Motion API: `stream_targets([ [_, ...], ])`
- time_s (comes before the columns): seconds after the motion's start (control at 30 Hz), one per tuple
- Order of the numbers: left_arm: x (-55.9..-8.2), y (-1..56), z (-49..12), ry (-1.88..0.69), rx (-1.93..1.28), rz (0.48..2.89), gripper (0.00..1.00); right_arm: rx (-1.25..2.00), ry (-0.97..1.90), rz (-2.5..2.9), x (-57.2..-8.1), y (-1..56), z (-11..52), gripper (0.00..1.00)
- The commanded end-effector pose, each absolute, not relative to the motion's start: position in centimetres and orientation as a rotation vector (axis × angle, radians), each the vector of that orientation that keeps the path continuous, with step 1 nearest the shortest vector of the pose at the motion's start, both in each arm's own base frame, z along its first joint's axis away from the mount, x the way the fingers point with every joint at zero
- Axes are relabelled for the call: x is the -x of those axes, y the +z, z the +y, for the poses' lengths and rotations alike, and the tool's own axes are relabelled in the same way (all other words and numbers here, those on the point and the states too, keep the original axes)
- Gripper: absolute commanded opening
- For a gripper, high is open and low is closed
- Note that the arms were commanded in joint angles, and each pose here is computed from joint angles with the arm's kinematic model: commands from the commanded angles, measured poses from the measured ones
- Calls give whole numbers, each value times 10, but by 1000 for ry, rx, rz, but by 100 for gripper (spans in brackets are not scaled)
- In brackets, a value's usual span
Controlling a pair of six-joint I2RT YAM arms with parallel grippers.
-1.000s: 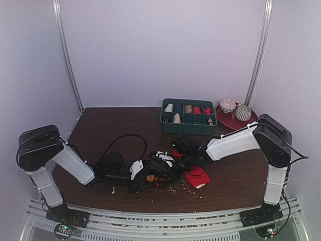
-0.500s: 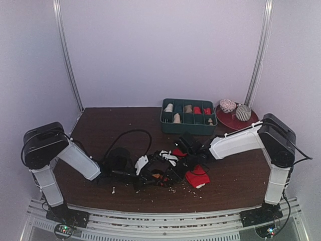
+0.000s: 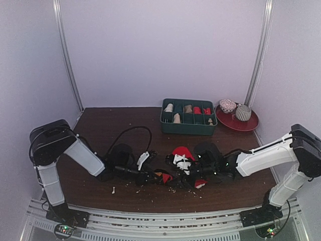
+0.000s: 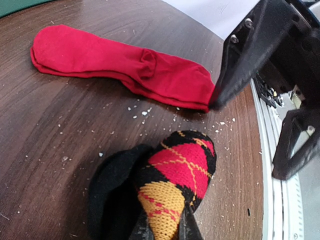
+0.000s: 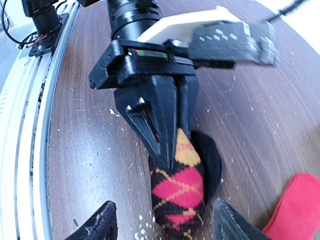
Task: Roll the socks
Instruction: Roll a pair of socks at the center of the board.
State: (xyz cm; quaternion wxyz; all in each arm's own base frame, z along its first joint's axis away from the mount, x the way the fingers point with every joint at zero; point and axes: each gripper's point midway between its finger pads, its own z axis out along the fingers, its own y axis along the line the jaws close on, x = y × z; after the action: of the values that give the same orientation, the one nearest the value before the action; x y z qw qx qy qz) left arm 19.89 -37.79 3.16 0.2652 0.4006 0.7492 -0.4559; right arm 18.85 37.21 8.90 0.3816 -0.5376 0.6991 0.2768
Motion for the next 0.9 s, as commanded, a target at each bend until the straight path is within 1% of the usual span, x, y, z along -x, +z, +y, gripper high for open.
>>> stream_targets([
  [0.0, -152, -70, -311, -1046, -1045, 2596, 0, 1410, 617, 1698, -202, 85, 387, 66],
  [0.2, -149, -72, -309, -1053, -1054, 2600, 0, 1448, 605, 1729, -204, 60, 392, 64],
  [0.3, -148, -72, -310, -1061, -1061, 2600, 0, 1452, 597, 1751, -207, 51, 394, 60],
  [0.33, -147, -72, -310, -1068, -1065, 2598, 0, 1446, 596, 1755, -208, 50, 395, 57],
  [0.47, -147, -68, -313, -1097, -1088, 2560, 0, 1438, 647, 1802, -206, 45, 400, 35],
  [0.53, -150, -61, -318, -1100, -1118, 2508, 0, 1453, 669, 1858, -203, 39, 401, 28],
  [0.57, -154, -56, -320, -1089, -1133, 2474, 0, 1458, 681, 1888, -200, 36, 400, 27],
  [0.6, -160, -50, -323, -1069, -1147, 2438, 9, 1453, 691, 1920, -199, 33, 398, 26],
  [0.63, -167, -42, -325, -1039, -1160, 2393, 20, 1446, 704, 1958, -199, 30, 394, 24],
  [0.73, -184, -1, -334, -985, -1192, 2196, 61, 1419, 746, 2091, -195, 23, 383, 23],
  [0.8, -194, 31, -337, -942, -1196, 2055, 82, 1405, 793, 2189, -190, 18, 376, 23],
  [0.83, -199, 46, -337, -916, -1188, 1991, 89, 1401, 820, 2233, -187, 15, 372, 23],
  [0.87, -202, 60, -337, -891, -1188, 1925, 93, 1399, 839, 2284, -183, 12, 369, 23],
])
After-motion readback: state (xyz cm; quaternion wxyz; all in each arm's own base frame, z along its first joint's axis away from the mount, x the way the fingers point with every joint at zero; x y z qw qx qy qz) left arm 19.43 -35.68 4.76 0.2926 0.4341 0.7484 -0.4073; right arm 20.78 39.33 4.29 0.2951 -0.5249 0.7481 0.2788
